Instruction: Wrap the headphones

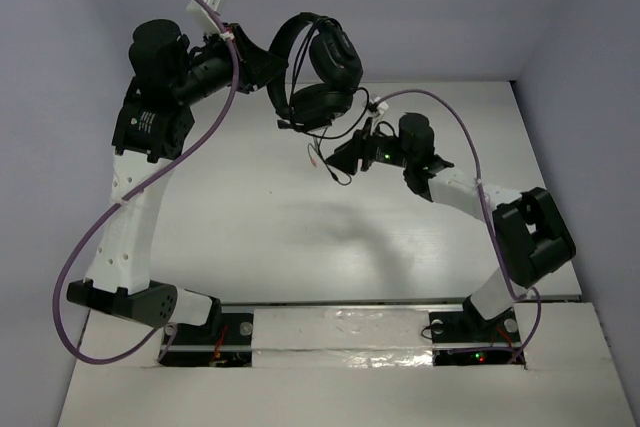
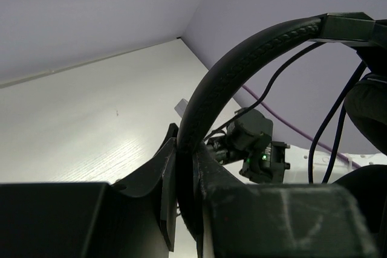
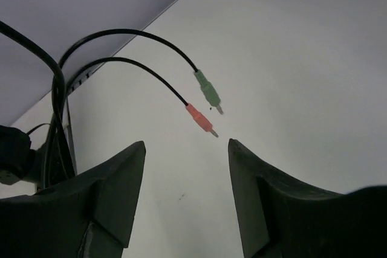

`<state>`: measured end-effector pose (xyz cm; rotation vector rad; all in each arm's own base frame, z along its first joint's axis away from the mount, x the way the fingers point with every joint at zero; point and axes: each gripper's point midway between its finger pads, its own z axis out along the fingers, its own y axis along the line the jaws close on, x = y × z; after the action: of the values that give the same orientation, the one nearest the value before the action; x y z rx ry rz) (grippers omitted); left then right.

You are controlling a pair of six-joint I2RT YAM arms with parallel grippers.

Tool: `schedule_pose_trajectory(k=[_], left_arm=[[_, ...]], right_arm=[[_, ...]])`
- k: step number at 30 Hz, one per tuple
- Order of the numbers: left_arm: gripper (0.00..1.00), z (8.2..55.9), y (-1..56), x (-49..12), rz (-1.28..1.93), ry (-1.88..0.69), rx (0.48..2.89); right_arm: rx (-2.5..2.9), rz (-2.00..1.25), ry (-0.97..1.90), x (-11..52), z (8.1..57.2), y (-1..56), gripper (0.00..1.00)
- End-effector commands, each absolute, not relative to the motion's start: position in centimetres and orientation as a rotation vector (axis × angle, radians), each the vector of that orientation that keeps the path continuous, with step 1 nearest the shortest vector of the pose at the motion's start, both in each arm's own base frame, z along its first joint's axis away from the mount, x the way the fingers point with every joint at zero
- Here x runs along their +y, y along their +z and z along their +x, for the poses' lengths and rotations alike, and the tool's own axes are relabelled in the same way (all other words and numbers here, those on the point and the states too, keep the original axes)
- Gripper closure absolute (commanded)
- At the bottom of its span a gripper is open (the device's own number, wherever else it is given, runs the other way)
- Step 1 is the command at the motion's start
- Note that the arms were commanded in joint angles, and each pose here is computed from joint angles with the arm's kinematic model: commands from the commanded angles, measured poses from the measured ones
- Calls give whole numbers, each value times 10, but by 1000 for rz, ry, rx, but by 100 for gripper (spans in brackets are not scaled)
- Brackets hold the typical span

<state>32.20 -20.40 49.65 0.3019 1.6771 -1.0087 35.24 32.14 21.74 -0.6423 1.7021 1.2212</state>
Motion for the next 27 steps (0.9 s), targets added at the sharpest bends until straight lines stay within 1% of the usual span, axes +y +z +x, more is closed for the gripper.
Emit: schedule_pose_trajectory(k=[1,4,6,7,8,9,11,14,17,19,20,21,25,27], left_arm=[[100,308,540,-202,328,-1020,1539],[100,308,542,-201,325,-1018,1536],[100,309,540,-202,324,-1024,1539],[100,310,538,-203,324,-1029,1542],[100,310,537,-204,319,-1044,1548],[100,309,534,-206,327,-1060,1547],[100,307,533,-209,327,-1084,1550],[100,301,536,-209,335,-1099,1535],[100,297,539,-206,334,-1085,1535],[100,294,544,-202,334,-1056,1531],[100,294,544,-202,334,-1059,1531],[100,291,547,-203,346,-1068,1522],[100,288,548,-204,354,-1078,1519],[100,290,546,-203,349,-1063,1531]], right_arm=[[1672,-686,1100,324,349,228,36],[1740,-735,1064,328,343,213,35],[1733,-746,1070,332,339,212,27],[1730,-740,1066,335,338,212,25],[1736,-694,1018,331,348,212,18],[1723,-660,993,330,355,216,18],[1713,-544,903,322,377,222,17],[1651,-404,832,314,403,235,21],[1614,-389,886,319,401,246,28],[1565,-341,919,314,395,255,27],[1556,-334,925,314,394,255,24],[1571,-350,921,317,397,257,24],[1662,-399,883,320,401,235,26],[1631,-364,865,310,395,245,25]])
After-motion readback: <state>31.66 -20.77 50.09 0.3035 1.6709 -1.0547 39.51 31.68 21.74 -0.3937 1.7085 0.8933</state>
